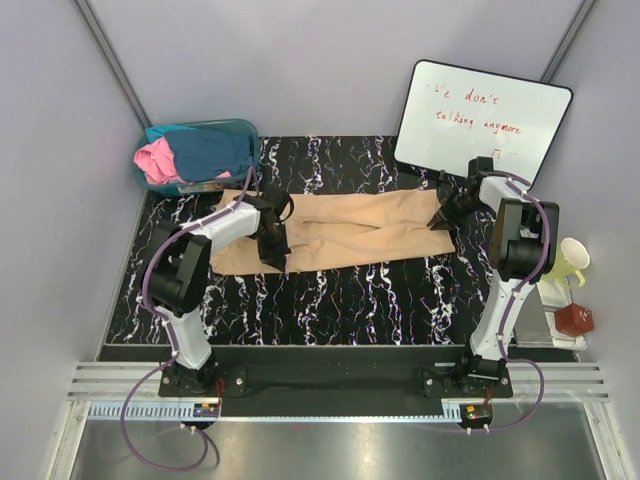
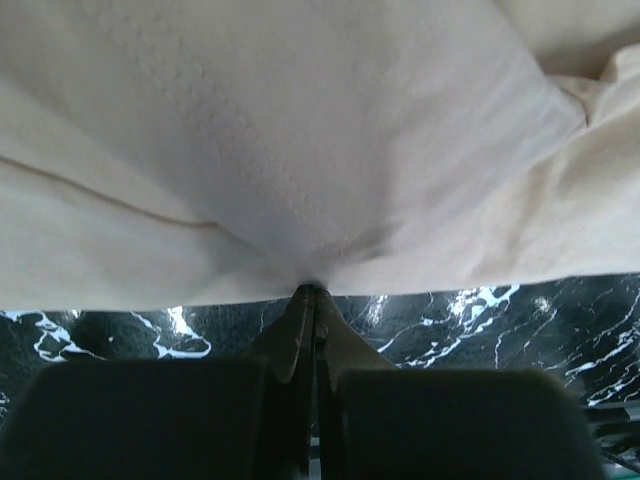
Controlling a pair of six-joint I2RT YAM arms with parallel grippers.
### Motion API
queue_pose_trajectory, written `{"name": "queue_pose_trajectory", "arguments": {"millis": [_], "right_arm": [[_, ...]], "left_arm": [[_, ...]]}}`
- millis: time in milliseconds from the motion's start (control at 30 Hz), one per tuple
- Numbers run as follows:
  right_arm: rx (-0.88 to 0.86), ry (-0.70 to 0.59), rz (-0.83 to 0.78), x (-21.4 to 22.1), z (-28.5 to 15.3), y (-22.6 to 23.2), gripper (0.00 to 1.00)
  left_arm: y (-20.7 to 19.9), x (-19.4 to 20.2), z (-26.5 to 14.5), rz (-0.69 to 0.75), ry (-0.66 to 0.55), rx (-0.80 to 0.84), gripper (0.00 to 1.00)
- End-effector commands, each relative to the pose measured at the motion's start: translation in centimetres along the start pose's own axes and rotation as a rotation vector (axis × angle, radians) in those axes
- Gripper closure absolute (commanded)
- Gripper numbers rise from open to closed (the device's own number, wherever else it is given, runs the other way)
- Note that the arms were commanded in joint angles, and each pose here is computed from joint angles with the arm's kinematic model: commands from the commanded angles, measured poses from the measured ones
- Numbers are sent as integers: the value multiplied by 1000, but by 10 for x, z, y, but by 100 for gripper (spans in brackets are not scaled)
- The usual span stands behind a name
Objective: Fold and stack the t-shirts
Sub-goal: Fold the other side of the tshirt into a rectangle
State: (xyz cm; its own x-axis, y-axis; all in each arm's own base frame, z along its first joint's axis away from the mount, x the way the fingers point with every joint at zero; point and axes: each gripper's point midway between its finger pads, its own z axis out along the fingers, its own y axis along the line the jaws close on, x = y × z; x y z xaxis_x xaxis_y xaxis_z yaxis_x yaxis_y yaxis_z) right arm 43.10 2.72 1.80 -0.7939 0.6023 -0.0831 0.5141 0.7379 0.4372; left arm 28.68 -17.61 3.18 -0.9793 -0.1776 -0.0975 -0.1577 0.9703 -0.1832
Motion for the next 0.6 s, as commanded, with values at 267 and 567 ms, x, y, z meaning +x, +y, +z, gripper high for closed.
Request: {"name": "queue_pose_trajectory", "arguments": {"millis": [267, 567], "right_arm": [[23, 3, -13, 1, 13, -8, 64], [20, 10, -18, 3, 14, -8, 64]], "left_arm": [[-32, -76, -20, 16, -188, 14, 100], [-16, -118, -13, -45, -253, -68, 100]]}}
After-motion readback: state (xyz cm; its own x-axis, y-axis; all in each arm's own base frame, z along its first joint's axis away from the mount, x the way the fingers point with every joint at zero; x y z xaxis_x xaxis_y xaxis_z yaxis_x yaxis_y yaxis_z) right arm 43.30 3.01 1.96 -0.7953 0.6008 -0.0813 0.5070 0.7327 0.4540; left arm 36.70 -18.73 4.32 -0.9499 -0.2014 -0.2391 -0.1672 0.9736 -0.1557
